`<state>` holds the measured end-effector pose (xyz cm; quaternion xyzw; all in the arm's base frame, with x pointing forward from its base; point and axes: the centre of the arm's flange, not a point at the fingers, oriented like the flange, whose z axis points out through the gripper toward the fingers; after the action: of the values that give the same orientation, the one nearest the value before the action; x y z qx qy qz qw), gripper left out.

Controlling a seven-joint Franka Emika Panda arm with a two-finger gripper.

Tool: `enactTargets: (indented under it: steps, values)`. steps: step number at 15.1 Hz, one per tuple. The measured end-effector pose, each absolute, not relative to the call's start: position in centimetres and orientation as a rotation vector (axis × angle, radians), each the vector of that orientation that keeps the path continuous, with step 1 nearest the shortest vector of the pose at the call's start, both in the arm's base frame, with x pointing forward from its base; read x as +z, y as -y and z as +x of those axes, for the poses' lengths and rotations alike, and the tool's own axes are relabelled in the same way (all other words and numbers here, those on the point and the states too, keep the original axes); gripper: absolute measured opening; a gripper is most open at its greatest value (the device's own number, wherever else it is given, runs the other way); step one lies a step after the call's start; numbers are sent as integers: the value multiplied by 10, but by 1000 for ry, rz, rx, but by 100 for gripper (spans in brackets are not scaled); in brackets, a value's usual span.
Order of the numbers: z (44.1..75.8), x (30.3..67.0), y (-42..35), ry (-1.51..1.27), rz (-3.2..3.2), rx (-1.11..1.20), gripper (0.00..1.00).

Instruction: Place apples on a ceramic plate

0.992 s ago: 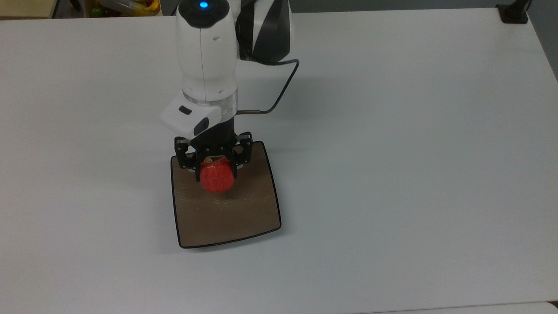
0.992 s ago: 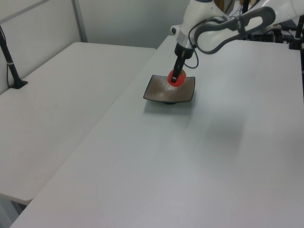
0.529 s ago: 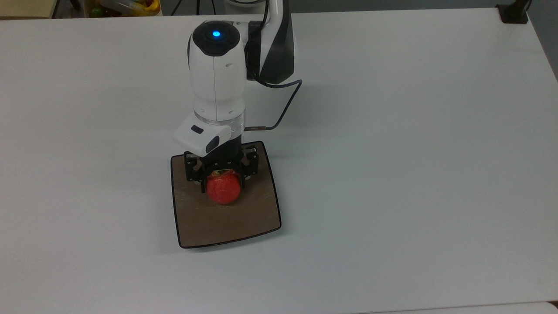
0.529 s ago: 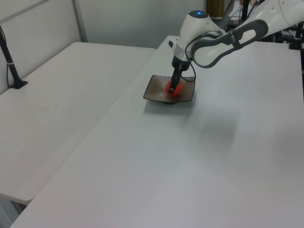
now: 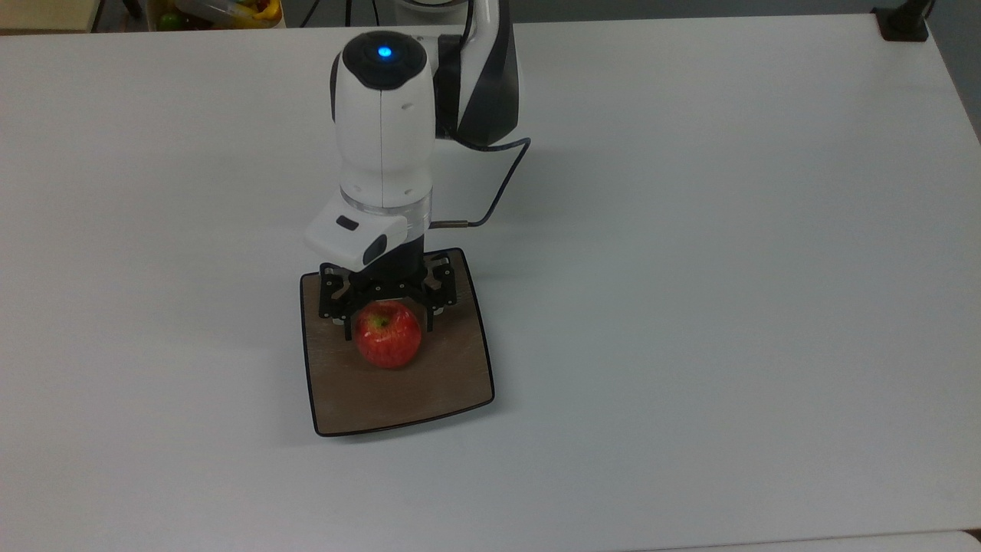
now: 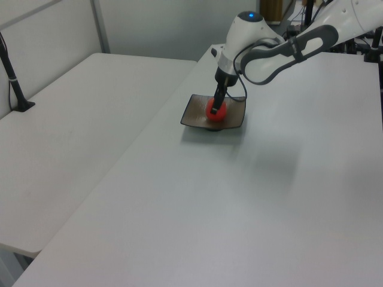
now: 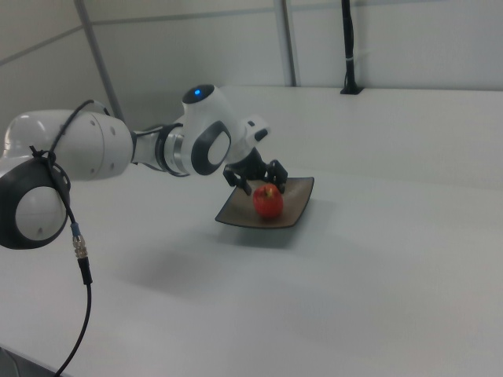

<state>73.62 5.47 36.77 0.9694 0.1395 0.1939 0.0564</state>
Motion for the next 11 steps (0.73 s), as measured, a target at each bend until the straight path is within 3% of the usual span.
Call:
enactTargets:
  steps: [5,11]
  values:
    - [720,452,-48,-362,2964,633,100]
    - [658,564,-36,-237,3065,472,100]
